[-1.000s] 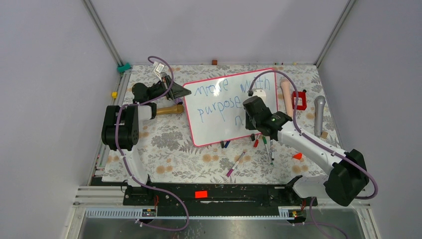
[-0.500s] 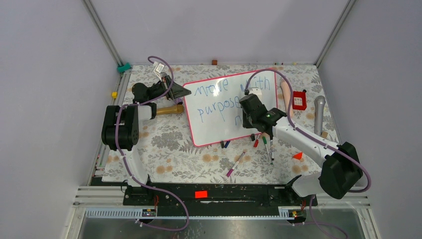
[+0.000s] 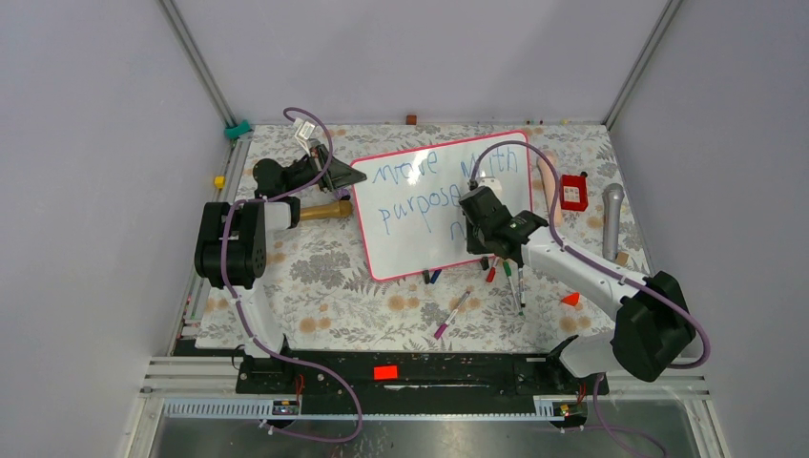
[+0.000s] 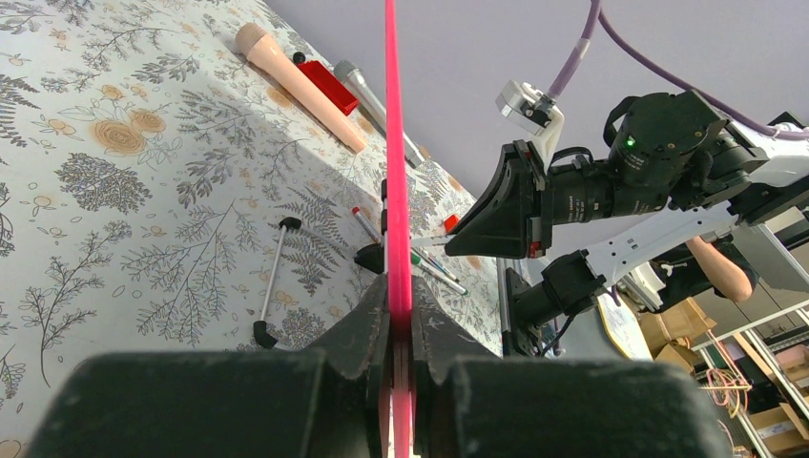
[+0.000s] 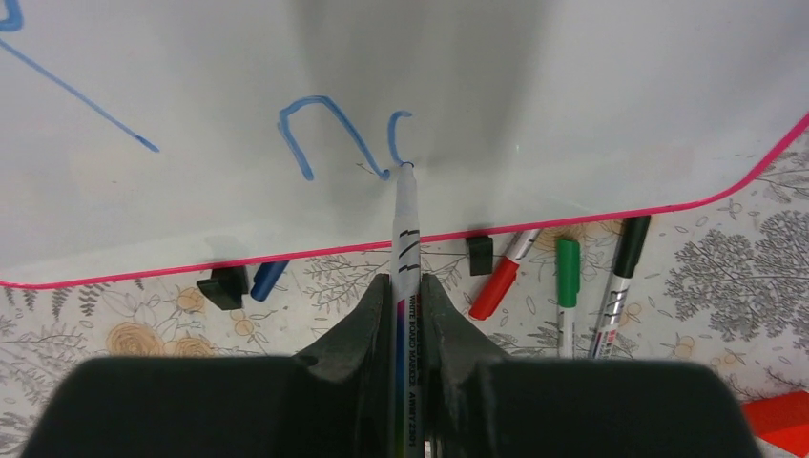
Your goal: Write a sentence on the whiteboard
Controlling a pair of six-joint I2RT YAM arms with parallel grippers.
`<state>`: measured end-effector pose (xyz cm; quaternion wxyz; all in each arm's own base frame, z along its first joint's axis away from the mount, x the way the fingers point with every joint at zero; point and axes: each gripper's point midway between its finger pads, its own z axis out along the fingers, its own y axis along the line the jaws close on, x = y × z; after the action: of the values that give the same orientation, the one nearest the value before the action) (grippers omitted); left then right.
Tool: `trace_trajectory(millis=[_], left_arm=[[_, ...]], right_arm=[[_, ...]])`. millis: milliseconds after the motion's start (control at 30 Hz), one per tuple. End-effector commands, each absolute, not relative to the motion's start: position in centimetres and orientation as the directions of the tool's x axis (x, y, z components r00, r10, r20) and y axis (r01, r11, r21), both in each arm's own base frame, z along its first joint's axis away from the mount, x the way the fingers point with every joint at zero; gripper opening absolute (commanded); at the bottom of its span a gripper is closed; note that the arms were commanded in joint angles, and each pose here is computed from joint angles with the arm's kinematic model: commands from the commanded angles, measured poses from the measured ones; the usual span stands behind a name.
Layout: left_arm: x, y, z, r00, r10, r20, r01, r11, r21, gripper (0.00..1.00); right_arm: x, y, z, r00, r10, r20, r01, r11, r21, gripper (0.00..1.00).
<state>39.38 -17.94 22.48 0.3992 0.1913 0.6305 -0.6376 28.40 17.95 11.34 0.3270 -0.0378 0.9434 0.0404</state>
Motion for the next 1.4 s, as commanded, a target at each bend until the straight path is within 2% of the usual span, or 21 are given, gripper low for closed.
trace_trajectory(millis=[0, 133, 333, 567, 833, 1000, 1233, 1367], left_arm=[[38.6, -18.0, 24.4, -0.508, -0.234, -0.829, 0.835, 0.101, -0.540, 0.00], [38.5, -18.0, 24.4, -0.509, -0.233, -0.829, 0.835, 0.101, -0.541, 0.00], [38.6, -18.0, 24.4, -0.508, -0.234, -0.829, 0.835, 0.102, -0.540, 0.00], [38.6, -17.9, 24.4, -0.506, -0.236, -0.830, 0.836, 0.103, -0.539, 0.00], [38.6, -18.0, 24.3, -0.510, -0.236, -0.827, 0.833, 0.103, -0.543, 0.00], [38.7, -18.0, 24.2, -0.510, -0.236, -0.827, 0.833, 0.102, -0.543, 0.00], [38.8, -18.0, 24.3, -0.510, -0.237, -0.826, 0.833, 0.103, -0.544, 0.00], [38.8, -17.9, 24.3, -0.510, -0.236, -0.827, 0.833, 0.103, -0.543, 0.00]], right_arm=[[28.9, 16.0, 11.5, -0.772, -0.034, -0.635, -0.025, 0.999, -0.023, 0.00], [30.0, 15.0, 12.4, -0.752, -0.041, -0.658, 0.012, 0.997, -0.076, 0.00], [31.6, 15.4, 13.9, -0.733, -0.044, -0.679, 0.007, 0.997, -0.072, 0.00], [32.8, 17.9, 15.2, -0.713, -0.019, -0.700, -0.049, 0.999, 0.023, 0.00], [31.6, 19.8, 14.6, -0.740, 0.003, -0.673, -0.110, 0.986, 0.126, 0.00], [30.7, 19.5, 14.5, -0.744, 0.009, -0.668, -0.115, 0.983, 0.142, 0.00], [31.0, 16.4, 18.9, -0.636, 0.015, -0.772, -0.080, 0.993, 0.085, 0.00], [31.5, 14.7, 19.4, -0.634, 0.018, -0.773, -0.041, 0.998, 0.057, 0.00]])
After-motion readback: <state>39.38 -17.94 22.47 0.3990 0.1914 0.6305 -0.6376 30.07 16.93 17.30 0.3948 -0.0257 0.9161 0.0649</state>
